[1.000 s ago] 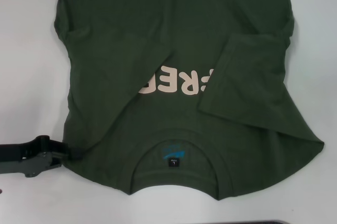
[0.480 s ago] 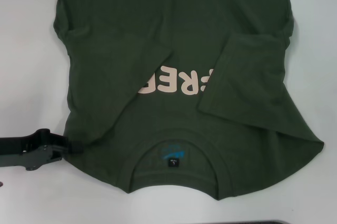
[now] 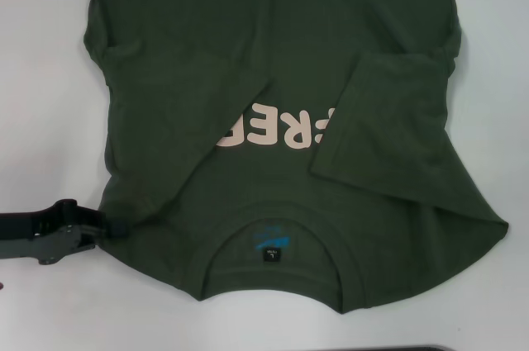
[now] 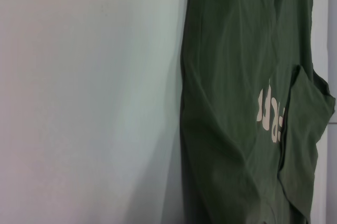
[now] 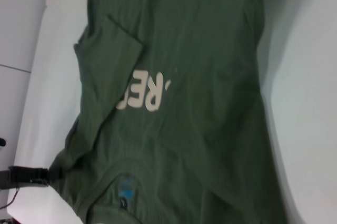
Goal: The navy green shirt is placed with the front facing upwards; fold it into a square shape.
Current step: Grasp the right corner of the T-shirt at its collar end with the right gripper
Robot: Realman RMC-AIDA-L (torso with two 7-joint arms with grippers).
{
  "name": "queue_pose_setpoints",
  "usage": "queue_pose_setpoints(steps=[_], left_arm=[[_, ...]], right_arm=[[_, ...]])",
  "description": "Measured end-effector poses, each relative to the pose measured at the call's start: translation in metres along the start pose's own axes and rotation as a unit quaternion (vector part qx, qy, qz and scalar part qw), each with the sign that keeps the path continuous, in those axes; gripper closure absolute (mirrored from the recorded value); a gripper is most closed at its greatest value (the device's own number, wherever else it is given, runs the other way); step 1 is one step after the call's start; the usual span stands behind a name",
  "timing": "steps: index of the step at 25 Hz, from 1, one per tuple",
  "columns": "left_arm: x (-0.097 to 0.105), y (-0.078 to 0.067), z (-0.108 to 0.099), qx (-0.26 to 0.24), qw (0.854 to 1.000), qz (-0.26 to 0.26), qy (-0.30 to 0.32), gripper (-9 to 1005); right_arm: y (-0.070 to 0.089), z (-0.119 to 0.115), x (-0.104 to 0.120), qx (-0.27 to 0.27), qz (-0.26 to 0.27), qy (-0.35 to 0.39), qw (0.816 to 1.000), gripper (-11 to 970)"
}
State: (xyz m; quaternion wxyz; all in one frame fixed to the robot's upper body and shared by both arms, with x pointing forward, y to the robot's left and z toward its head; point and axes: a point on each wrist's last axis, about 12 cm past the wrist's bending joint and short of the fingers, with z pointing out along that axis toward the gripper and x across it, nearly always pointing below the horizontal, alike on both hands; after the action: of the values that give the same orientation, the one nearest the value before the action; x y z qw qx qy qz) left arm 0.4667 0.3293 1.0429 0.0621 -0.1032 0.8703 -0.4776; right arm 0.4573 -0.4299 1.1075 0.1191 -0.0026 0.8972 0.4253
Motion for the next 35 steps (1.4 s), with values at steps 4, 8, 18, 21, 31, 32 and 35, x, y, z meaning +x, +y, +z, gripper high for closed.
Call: queue_pose_setpoints(steps=[4, 8, 18, 21, 31, 32, 35], left_arm=[[-0.001, 0.001, 0.0, -0.003, 1.0, 0.0, -0.003, 952], [-0.001, 0.001, 0.0, -0.003, 1.0, 0.0, -0.004, 952], [-0.005, -0.001, 0.0, -0.007, 1.0, 0.006, -0.005, 953], [-0.006, -0.002, 0.001, -0.007, 1.0, 0.007, -0.005, 953], [-0.009, -0.003, 0.002, -0.008, 1.0, 0.009, -0.009, 952], [-0.009, -0.003, 0.002, -0.008, 1.0, 0.009, -0.009, 952], [-0.01, -0.004, 0.002, -0.008, 1.0, 0.009, -0.008, 952]], right_arm=[[-0.006, 0.011, 0.004, 0.001, 0.024, 0.013, 1.0, 14], [-0.009, 0.02, 0.004, 0.004, 0.033, 0.022, 0.999, 14], [-0.006, 0.047, -0.002, 0.002, 0.045, 0.041, 0.998, 15], [-0.006, 0.047, -0.003, 0.004, 0.048, 0.041, 0.998, 15], [-0.006, 0.045, -0.008, 0.014, 0.05, 0.039, 0.998, 14], [-0.006, 0.045, -0.008, 0.014, 0.05, 0.04, 0.998, 14], [-0.006, 0.048, -0.009, 0.019, 0.05, 0.042, 0.998, 14]])
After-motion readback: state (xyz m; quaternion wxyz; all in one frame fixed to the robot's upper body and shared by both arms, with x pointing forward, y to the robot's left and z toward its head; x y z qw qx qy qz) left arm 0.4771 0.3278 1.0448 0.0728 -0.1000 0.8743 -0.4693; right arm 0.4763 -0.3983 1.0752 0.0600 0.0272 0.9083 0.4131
